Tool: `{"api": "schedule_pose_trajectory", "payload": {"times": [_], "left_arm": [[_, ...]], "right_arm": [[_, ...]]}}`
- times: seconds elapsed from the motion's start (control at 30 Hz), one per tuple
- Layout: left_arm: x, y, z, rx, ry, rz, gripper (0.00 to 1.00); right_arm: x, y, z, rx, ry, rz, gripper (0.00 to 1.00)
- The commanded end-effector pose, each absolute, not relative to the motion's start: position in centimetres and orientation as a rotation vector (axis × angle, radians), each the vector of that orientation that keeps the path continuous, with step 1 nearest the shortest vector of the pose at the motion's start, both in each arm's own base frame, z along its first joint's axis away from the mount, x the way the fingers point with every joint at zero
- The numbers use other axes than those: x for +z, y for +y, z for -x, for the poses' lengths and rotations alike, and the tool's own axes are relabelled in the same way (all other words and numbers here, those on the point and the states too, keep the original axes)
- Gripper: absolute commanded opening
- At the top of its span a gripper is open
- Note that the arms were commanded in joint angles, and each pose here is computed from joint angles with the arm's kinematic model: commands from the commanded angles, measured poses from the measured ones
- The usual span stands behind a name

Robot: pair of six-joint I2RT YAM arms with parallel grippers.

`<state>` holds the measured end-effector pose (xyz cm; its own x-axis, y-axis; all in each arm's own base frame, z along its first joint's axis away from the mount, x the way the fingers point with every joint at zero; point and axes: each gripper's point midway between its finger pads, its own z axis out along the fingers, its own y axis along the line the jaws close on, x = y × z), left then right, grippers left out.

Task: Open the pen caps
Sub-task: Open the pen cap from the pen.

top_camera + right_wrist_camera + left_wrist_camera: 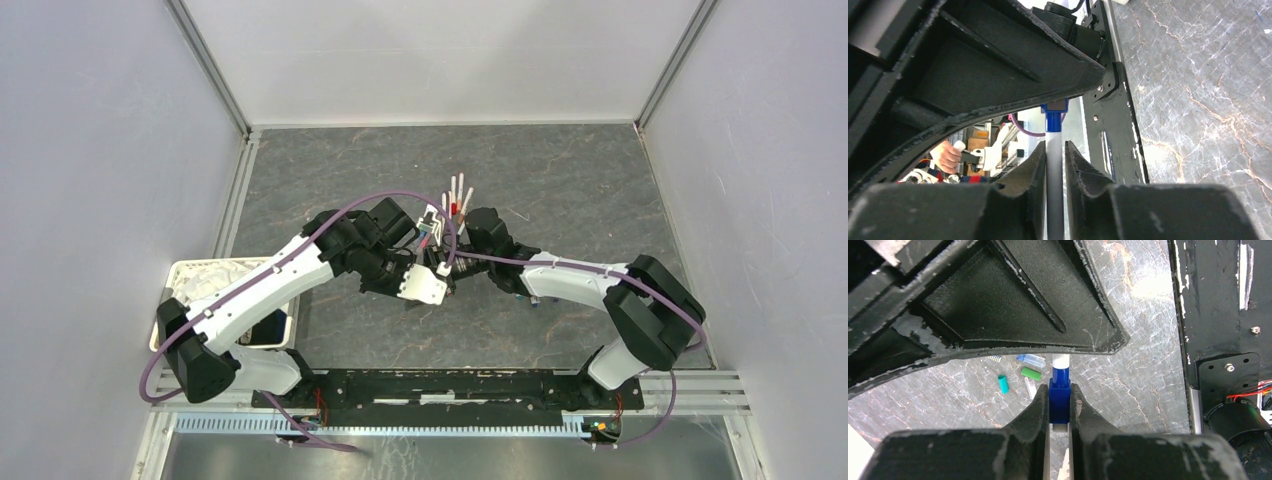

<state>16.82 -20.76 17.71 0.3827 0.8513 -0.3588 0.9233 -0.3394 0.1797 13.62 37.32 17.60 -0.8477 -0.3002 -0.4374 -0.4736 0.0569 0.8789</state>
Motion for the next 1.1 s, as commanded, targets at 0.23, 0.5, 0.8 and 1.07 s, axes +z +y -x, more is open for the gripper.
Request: {"api": "schedule_pose_trajectory", "payload": {"times": [0.23,0.5,0.8,1.07], "left_arm": [[17.9,-20.4,-16.5,-0.268,1.452,-2.353,0.02],[16.4,-11.0,-24.2,0.193,1.564,-2.374,0.02],[18.5,-7.3,-28.4,0.247,1.616,-2.244,0.02],[13.2,-15.3,-25.5,-0.238,1.878,-1.964,0.02]], "right_arm": [[18.7,38.6,-14.6,1.892,2.113,0.856,0.00],[11.4,31.8,-9.6,1.704,2.390,0.836,0.00],[9.9,25.0,-7.1,1.598,2.492,0.732,0.00],[11.6,22.3,-17.5,0.979,2.361,0.529,0.00]]}}
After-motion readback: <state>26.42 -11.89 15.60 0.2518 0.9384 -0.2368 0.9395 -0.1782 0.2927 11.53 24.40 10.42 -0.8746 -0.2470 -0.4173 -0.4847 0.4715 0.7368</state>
